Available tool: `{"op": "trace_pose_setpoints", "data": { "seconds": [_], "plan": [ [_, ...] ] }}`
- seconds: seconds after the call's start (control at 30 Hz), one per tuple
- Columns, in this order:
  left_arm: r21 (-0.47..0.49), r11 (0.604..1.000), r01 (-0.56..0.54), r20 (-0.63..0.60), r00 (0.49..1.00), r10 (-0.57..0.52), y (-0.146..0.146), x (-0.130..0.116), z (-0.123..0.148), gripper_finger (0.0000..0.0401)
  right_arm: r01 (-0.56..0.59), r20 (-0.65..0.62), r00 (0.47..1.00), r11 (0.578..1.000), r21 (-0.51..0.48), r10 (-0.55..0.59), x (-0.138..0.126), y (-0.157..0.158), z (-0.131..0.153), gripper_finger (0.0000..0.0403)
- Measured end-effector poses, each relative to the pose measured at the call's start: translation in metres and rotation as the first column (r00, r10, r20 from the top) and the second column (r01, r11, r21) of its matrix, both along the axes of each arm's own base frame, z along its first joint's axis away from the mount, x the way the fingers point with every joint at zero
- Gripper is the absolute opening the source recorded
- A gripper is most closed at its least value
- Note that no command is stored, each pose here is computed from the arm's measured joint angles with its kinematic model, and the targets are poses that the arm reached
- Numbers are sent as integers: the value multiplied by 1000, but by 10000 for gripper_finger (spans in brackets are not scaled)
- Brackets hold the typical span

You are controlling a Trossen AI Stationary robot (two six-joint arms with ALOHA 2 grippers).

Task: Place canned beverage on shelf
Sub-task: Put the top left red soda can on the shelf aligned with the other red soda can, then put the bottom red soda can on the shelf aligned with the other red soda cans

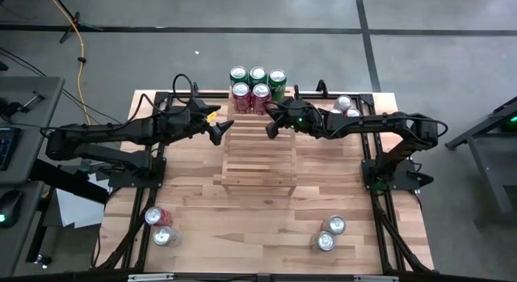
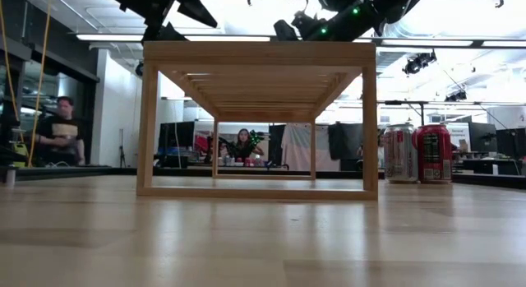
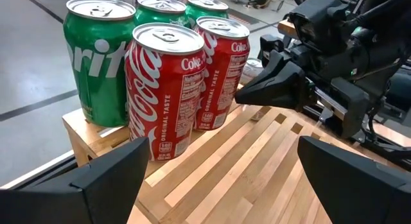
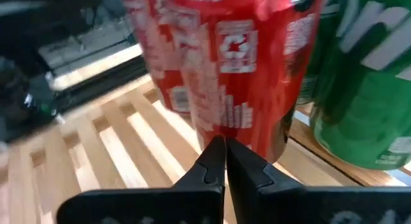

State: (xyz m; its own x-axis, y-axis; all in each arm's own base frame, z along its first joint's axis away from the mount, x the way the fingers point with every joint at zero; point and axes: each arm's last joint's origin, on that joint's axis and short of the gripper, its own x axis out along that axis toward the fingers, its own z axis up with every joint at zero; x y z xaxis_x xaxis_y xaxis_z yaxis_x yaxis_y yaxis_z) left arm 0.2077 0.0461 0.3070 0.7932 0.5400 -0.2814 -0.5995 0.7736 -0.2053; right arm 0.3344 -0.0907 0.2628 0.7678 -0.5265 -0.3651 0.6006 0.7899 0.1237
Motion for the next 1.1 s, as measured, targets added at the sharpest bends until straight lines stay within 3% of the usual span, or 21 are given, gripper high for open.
{"op": "trace_pose_setpoints", "data": {
  "seconds": [0.2, 0.37, 0.5, 0.6, 0.73, 0.97, 1.1],
  "plan": [
    [47, 998, 35, 11, 999, -35, -2, -9, 11, 390, -86, -98, 992, 996, -10, 85, -27, 8, 22, 0],
    [86, 991, 104, 189, 975, -119, -7, -28, 47, 390, -205, -31, 978, 978, -28, 204, -69, 23, 66, 0],
    [161, 958, 238, 379, 881, -283, -14, -38, 71, 388, -395, 151, 908, 919, 4, 390, -101, 37, 99, 0],
    [223, 921, 319, 464, 796, -388, -17, -40, 82, 367, -458, 249, 863, 889, 14, 441, -120, 44, 115, 0],
    [193, 909, 369, 453, 789, -416, -20, -36, 78, 283, -488, 291, 832, 873, -21, 472, -134, 54, 126, 0],
    [150, 888, 434, 393, 798, -457, -29, -34, 70, 28, -483, 290, 832, 875, -39, 472, -136, 59, 128, 0],
    [137, 884, 447, 387, 797, -463, -32, -37, 70, 14, -483, 288, 834, 875, -32, 471, -134, 59, 126, 0]
  ]
}}
